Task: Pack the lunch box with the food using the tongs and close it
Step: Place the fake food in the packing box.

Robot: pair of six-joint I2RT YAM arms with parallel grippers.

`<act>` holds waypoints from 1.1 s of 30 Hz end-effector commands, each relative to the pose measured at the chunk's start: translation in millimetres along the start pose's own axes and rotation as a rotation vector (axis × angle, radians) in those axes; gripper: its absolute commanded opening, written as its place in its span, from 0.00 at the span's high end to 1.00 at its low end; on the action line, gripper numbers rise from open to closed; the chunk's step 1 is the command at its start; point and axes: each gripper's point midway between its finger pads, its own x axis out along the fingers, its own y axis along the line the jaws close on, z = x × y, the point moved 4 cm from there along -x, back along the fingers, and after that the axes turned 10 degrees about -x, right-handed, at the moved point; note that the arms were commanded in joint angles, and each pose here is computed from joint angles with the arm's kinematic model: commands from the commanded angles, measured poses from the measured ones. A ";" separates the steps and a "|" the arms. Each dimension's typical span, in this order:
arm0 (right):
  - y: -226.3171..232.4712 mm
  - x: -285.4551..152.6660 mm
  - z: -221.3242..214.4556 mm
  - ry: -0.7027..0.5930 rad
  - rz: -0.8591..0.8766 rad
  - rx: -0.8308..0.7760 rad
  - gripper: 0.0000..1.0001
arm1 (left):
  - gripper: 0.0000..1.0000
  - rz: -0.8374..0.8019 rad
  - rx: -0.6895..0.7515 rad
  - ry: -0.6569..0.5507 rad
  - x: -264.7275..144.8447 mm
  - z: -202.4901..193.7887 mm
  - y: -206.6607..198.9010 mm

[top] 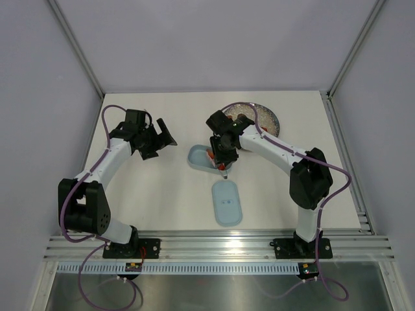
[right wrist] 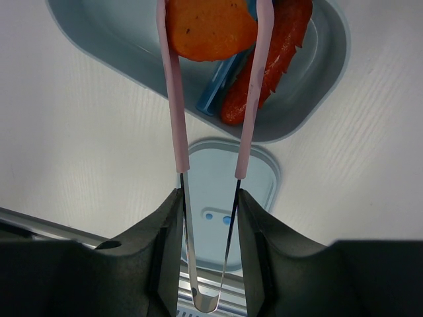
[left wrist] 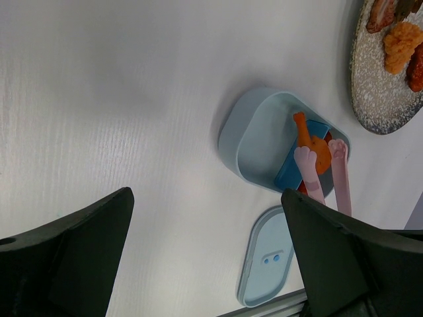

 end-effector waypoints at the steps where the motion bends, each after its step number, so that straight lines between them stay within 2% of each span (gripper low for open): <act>1: 12.4 -7.5 14.1 -0.059 0.034 -0.004 0.87 | 0.01 -0.044 0.011 -0.027 -10.4 5.4 -9.0; 12: 22.4 -8.2 16.7 -0.063 0.042 -0.026 0.72 | 0.01 -0.046 0.010 -0.025 -10.3 4.2 -8.4; 13: 22.5 -8.6 16.8 -0.063 0.042 -0.026 0.71 | 0.01 -0.046 0.010 -0.025 -10.6 4.4 -8.7; 14: 23.0 -9.3 17.2 -0.065 0.042 -0.027 0.65 | 0.01 -0.047 0.010 -0.026 -10.6 4.6 -8.9; 18: 22.9 -11.9 17.7 -0.068 0.037 -0.028 0.58 | 0.01 -0.049 0.010 -0.024 -10.2 4.4 -9.2; 22: 22.7 -15.8 20.0 -0.077 0.034 -0.029 0.57 | 0.01 -0.052 0.007 -0.021 -9.4 4.7 -9.3; 25: 23.7 -18.1 21.8 -0.082 0.034 -0.032 0.53 | 0.01 -0.054 0.009 -0.020 -9.5 4.7 -10.4; 33: 24.8 -17.5 21.4 -0.077 0.032 -0.035 0.54 | 0.01 -0.053 0.010 -0.019 -9.0 4.7 -10.1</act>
